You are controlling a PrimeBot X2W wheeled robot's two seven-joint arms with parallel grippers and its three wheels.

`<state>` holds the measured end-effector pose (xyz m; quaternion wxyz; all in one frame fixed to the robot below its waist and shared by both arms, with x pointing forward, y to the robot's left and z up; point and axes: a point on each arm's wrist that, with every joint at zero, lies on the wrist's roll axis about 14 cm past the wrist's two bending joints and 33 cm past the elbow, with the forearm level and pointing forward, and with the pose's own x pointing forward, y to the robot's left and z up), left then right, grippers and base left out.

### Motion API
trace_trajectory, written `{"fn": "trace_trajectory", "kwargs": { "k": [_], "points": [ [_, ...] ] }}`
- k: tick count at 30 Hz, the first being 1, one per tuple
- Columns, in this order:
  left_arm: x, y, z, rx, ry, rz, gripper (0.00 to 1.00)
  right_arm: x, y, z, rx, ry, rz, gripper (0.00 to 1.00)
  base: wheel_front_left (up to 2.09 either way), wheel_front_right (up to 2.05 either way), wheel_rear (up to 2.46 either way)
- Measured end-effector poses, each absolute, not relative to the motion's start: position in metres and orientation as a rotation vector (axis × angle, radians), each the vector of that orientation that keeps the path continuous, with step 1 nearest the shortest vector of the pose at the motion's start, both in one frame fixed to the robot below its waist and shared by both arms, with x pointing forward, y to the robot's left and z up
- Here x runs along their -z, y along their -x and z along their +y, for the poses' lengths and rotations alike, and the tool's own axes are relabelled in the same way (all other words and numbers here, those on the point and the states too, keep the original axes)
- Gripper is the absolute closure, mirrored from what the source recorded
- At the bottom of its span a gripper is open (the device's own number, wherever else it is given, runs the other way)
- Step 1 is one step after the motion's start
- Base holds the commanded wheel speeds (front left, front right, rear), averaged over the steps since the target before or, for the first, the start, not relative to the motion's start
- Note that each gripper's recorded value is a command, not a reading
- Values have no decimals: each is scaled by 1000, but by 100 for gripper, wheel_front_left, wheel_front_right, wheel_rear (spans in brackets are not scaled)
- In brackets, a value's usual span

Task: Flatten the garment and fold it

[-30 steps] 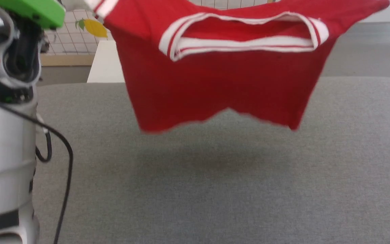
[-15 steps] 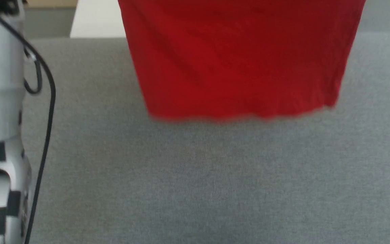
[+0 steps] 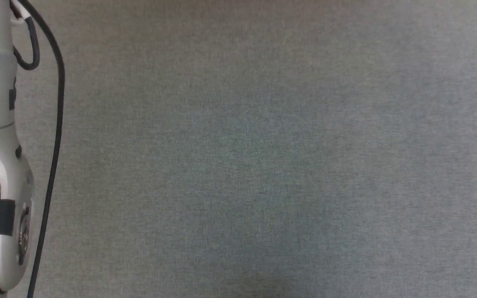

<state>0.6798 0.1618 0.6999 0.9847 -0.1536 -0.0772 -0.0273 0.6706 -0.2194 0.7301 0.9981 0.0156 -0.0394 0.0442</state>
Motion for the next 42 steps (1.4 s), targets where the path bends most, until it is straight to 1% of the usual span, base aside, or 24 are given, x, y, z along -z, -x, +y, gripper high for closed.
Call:
{"fn": "trace_trajectory", "kwargs": {
  "k": [3, 7, 10, 14, 18, 22, 25, 26, 30, 32, 36, 39, 42],
  "points": [
    [-671, -686, 171, 34, 321, -118, 100, -701, -682, -217, -101, -63, -38, 100, 0, 0, 0],
    [-636, -681, 181, 25, 349, -74, 100, -655, -684, -209, -132, -118, 34, 100, 0, 0, 0],
    [-604, -667, 187, 13, 383, -28, 100, -615, -673, -206, -150, -170, 97, 100, 0, 0, 0],
    [-573, -638, 192, 8, 440, 12, 100, -583, -648, -202, -171, -244, 140, 100, 0, 0, 0],
    [-539, -595, 200, -8, 452, 68, 100, -555, -609, -206, -162, -321, 167, 100, 0, 0, 0],
    [-516, -544, 208, -22, 479, 107, 100, -534, -563, -212, -143, -385, 190, 100, 0, 0, 0],
    [-505, -503, 211, -39, 516, 123, 100, -525, -527, -224, -96, -470, 184, 100, 0, 0, 0],
    [-496, -462, 216, -76, 537, 138, 100, -516, -488, -246, -24, -521, 174, 100, 0, 0, 0],
    [-483, -410, 227, -151, 565, 172, 100, -502, -434, -265, 62, -559, 179, 100, 0, 0, 0],
    [-478, -386, 228, -186, 591, 195, 100, -494, -408, -269, 93, -557, 201, 100, 0, 0, 0],
    [-460, -345, 224, -221, 600, 297, 100, -488, -368, -273, 134, -536, 237, 100, 0, 0, 0],
    [-446, -325, 217, -228, 578, 382, 100, -491, -350, -280, 161, -498, 249, 100, 0, 0, 0],
    [-431, -309, 211, -209, 481, 478, 100, -485, -333, -281, 169, -398, 326, 100, 0, 0, 0]
  ]
}}
